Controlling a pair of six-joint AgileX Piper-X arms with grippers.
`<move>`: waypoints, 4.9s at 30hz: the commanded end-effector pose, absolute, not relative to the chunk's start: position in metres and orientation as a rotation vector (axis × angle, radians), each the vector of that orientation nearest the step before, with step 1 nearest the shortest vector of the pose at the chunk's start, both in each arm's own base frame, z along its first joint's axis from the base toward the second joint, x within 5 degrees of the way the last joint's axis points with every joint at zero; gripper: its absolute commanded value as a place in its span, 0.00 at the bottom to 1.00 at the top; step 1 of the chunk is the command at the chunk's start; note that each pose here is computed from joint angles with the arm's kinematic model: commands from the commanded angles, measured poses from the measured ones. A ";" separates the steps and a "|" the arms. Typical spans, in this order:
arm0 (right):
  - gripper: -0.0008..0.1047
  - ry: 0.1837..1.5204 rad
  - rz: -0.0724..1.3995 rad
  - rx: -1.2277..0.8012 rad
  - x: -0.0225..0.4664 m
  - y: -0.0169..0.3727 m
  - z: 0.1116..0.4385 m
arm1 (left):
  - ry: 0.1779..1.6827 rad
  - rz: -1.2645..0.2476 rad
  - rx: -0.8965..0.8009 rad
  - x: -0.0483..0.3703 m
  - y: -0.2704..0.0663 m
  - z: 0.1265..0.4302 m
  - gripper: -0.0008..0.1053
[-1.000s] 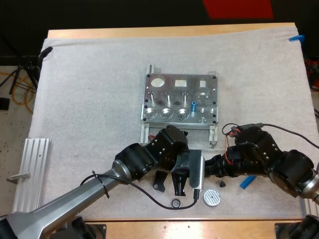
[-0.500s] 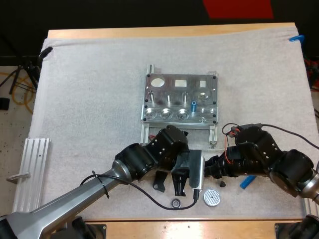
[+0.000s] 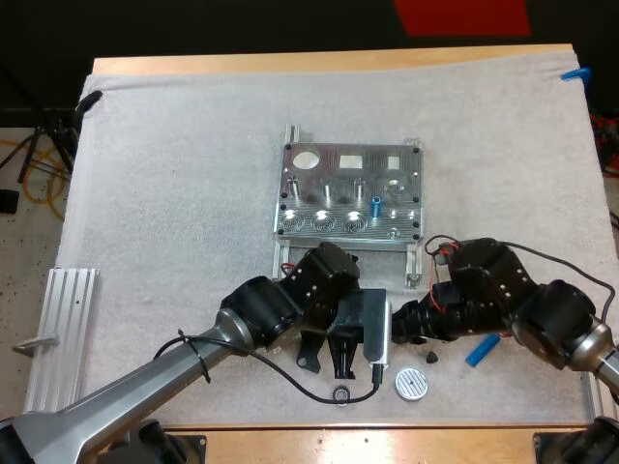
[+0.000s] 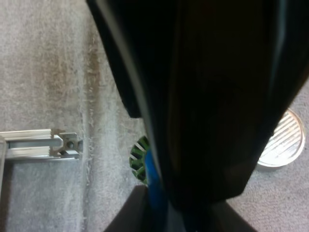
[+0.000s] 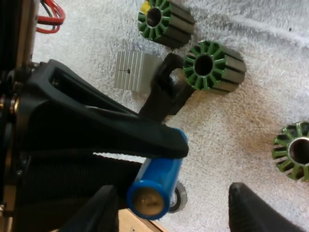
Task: Load cells from left to right
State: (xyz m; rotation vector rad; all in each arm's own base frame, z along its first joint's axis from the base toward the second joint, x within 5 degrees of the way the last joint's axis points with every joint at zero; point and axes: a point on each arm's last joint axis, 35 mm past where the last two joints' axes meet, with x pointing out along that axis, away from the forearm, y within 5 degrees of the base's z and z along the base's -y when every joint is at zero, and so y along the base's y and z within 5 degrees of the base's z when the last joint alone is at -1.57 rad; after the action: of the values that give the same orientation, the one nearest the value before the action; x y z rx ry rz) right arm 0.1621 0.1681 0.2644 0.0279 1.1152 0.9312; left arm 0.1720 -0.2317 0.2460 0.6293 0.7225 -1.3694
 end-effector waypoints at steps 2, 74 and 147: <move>0.48 1.070 0.940 0.042 0.168 0.174 0.265 | 0.638 -1.400 0.601 0.171 -0.241 0.258 0.03; 0.01 0.978 0.641 -0.535 0.297 0.234 0.324 | 0.578 -0.726 0.176 0.100 -0.122 0.369 0.50; 0.01 1.251 0.611 -0.571 0.359 0.236 0.241 | 0.542 -0.654 0.100 0.102 -0.121 0.375 0.50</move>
State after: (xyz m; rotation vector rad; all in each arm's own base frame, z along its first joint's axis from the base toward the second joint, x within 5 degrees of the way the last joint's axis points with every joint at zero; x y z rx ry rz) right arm 0.3586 0.2344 0.2450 -0.5769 1.2364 0.5958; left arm 0.1033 -0.1223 0.3699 0.1222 0.5633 -0.6677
